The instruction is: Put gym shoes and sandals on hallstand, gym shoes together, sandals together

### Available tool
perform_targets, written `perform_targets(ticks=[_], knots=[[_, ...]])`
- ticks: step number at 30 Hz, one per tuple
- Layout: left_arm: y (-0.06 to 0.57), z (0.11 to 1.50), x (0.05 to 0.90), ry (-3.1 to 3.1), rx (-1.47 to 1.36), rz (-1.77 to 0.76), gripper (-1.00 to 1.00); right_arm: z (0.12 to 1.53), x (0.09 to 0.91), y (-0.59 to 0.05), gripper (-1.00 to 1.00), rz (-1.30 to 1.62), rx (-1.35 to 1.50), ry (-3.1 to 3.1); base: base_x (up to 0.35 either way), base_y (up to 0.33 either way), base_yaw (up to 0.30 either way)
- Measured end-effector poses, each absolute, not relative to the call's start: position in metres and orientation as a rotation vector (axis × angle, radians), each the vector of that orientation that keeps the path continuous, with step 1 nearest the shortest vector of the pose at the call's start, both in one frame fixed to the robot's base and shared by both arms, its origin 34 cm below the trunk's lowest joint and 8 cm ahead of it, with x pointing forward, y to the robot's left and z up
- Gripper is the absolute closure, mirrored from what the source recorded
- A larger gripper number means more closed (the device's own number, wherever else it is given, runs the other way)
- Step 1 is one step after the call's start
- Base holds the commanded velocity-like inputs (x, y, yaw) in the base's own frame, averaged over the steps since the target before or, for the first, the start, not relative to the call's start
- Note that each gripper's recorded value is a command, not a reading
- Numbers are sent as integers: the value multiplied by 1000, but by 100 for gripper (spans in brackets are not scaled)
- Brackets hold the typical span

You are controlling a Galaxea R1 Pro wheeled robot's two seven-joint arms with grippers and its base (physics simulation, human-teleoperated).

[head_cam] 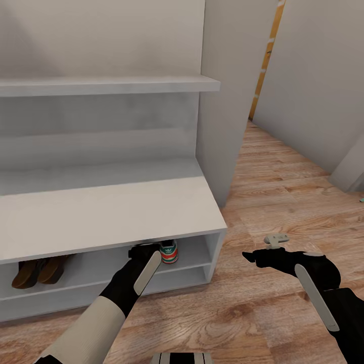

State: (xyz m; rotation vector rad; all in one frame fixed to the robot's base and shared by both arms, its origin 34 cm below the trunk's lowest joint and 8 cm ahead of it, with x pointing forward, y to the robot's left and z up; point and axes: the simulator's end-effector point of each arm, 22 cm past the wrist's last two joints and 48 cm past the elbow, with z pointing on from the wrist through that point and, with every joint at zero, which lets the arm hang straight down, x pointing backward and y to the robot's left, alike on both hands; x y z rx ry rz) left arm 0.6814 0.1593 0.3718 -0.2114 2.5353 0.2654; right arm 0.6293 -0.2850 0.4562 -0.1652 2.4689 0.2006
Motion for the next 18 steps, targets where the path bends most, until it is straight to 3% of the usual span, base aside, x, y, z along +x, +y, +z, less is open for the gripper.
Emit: perform_targets(ticks=[1,18], knots=[[159,372,681,2536,-212,264,-100,456,629,-285,-100,201,-165,2469,0,0,0],[159,371,681,2537,-209,263,-100,456,629,-284,-100,201,-167,2468,0,0,0]])
